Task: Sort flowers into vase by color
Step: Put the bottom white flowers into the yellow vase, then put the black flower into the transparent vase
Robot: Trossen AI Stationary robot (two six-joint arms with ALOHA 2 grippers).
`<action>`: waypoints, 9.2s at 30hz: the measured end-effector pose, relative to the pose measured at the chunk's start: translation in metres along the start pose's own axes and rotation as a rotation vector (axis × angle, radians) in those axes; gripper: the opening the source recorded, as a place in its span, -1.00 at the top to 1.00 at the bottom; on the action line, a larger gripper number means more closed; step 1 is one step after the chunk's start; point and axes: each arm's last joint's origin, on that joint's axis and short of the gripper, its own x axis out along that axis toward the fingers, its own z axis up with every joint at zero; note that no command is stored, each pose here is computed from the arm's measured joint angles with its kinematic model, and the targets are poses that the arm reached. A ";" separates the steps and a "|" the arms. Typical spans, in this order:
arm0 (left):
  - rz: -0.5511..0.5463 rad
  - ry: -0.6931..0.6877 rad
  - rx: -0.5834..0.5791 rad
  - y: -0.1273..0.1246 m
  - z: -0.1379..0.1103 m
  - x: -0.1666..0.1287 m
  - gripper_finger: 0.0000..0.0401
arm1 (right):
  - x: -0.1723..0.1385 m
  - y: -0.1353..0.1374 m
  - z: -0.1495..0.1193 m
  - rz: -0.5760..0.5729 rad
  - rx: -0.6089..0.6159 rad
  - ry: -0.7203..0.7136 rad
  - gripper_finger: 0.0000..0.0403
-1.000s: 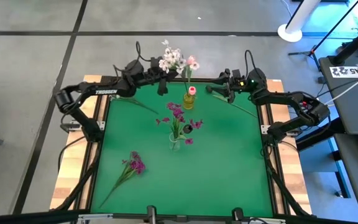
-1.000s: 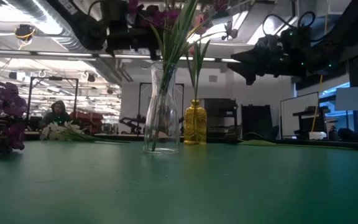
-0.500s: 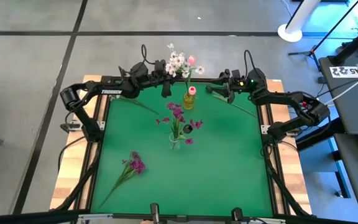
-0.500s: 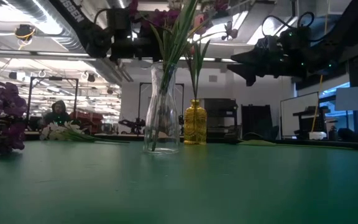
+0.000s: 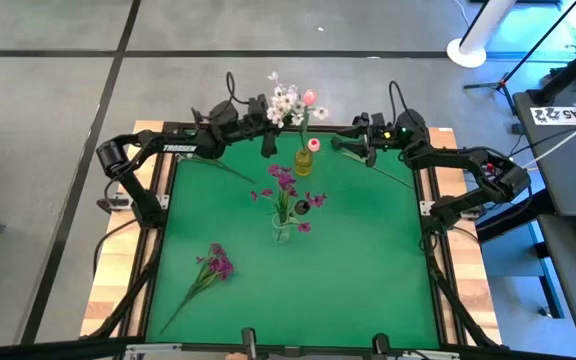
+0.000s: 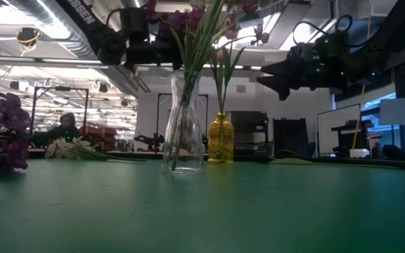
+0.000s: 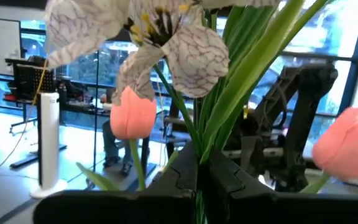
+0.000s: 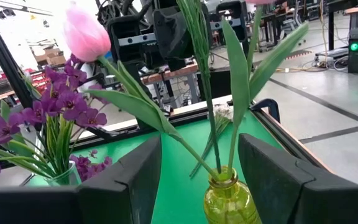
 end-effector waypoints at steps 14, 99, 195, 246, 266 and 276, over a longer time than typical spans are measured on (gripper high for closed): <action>0.026 0.179 0.011 0.000 -0.018 -0.001 1.00 | 0.000 0.000 -0.001 -0.003 -0.008 0.004 -0.05; 0.361 0.723 0.114 -0.098 0.050 -0.092 -0.13 | 0.017 0.003 -0.043 -0.776 -0.011 1.147 -0.05; -0.105 0.162 -0.039 -0.167 0.067 -0.157 -0.13 | -0.043 0.172 0.164 0.234 -0.221 -0.329 1.00; 0.046 0.773 -0.155 -0.214 -0.061 -0.137 -0.13 | 0.187 0.251 0.087 0.462 -0.425 -0.225 1.00; -0.237 0.020 -0.017 -0.231 0.056 -0.164 -0.13 | 0.191 0.246 0.077 0.370 -0.403 -0.108 1.00; -0.176 -0.105 0.072 -0.248 0.043 -0.140 -0.13 | 0.197 0.239 0.062 0.195 -0.349 0.003 1.00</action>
